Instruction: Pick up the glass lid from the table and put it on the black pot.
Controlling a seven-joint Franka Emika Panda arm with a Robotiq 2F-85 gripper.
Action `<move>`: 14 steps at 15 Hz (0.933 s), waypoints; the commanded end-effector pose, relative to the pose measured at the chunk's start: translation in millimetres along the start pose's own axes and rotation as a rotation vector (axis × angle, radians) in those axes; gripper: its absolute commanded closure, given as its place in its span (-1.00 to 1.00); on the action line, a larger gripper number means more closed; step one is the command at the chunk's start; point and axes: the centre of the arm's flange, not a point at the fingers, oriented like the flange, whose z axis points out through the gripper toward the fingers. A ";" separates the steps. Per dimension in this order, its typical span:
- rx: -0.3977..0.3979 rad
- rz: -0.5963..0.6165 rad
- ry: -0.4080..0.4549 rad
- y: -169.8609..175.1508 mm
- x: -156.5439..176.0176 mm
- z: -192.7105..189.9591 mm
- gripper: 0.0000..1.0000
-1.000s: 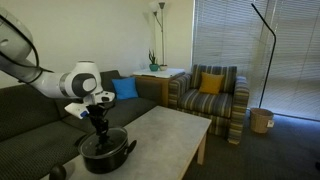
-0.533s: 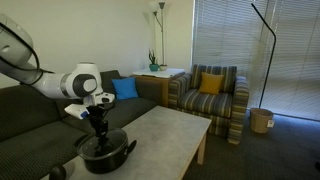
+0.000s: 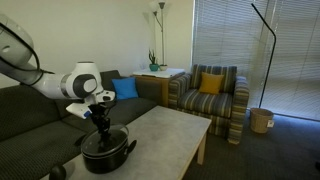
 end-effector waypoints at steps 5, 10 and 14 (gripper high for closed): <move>0.040 -0.036 0.001 -9.3 63.5 40.6 0.72; 0.097 -0.051 0.007 3.0 67.3 47.3 0.72; 0.137 -0.084 -0.024 2.7 65.2 51.6 0.72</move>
